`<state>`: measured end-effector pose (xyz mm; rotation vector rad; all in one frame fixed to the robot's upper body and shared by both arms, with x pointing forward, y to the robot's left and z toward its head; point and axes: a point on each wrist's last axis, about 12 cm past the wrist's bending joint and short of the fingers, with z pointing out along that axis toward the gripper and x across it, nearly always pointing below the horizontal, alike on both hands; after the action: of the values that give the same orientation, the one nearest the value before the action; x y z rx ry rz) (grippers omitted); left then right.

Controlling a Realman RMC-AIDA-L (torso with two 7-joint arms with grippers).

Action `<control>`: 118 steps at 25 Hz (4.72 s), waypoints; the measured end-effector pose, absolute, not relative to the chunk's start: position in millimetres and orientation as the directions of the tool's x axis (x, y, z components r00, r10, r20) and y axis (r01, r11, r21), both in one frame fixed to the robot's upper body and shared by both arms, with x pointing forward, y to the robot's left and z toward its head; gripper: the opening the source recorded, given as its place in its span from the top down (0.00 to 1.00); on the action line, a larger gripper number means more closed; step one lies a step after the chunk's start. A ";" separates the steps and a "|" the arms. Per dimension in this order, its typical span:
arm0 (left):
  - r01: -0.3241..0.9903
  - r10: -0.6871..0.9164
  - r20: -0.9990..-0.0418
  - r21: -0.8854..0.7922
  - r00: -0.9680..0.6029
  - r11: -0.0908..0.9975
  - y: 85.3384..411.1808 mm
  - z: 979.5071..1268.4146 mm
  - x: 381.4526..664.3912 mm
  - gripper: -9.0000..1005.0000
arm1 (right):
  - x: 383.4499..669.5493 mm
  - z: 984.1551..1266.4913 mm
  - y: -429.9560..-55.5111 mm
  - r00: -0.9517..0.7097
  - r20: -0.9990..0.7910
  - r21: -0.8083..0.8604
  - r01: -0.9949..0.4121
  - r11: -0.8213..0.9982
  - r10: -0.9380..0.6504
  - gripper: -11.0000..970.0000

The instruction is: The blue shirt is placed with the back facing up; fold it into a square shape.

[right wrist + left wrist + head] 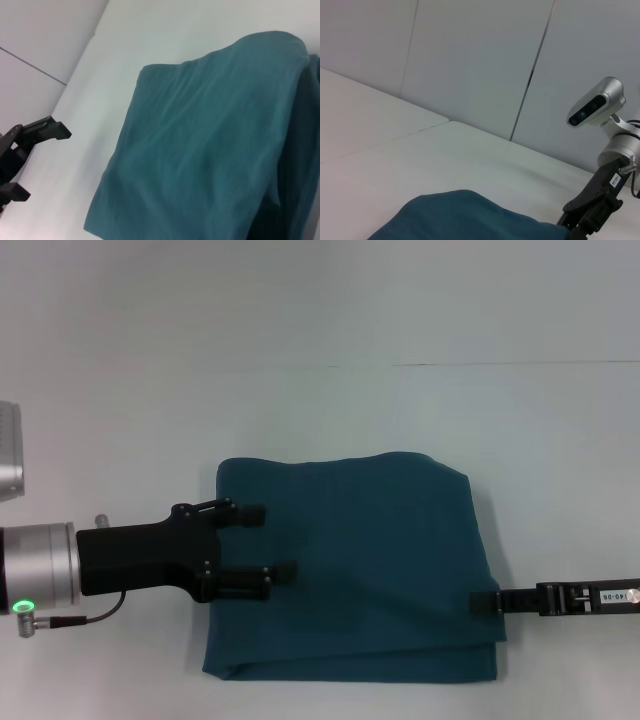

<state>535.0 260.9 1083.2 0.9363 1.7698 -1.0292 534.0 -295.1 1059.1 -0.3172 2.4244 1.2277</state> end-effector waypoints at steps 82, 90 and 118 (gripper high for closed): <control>0.377 -0.084 -0.736 -0.437 -0.671 0.817 269.7 1059.9 598.9 0.07 | 560.6 1113.5 -342.8 -0.710 -0.674 0.677 -0.484 0.554 0.203 0.04; 0.428 -0.021 -0.735 -0.417 -0.678 0.802 250.3 1058.3 600.8 0.08 | 564.0 1115.4 -338.1 -0.716 -0.670 0.681 -0.488 0.546 0.196 0.04; 0.496 0.058 -0.735 -0.395 -0.676 0.774 228.3 1060.2 604.8 0.17 | 560.5 1111.0 -339.9 -0.719 -0.664 0.684 -0.475 0.554 0.204 0.04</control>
<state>604.8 228.3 1060.2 0.4102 2.2224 -0.7597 560.5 -339.9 1111.0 -0.2170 2.0633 1.1953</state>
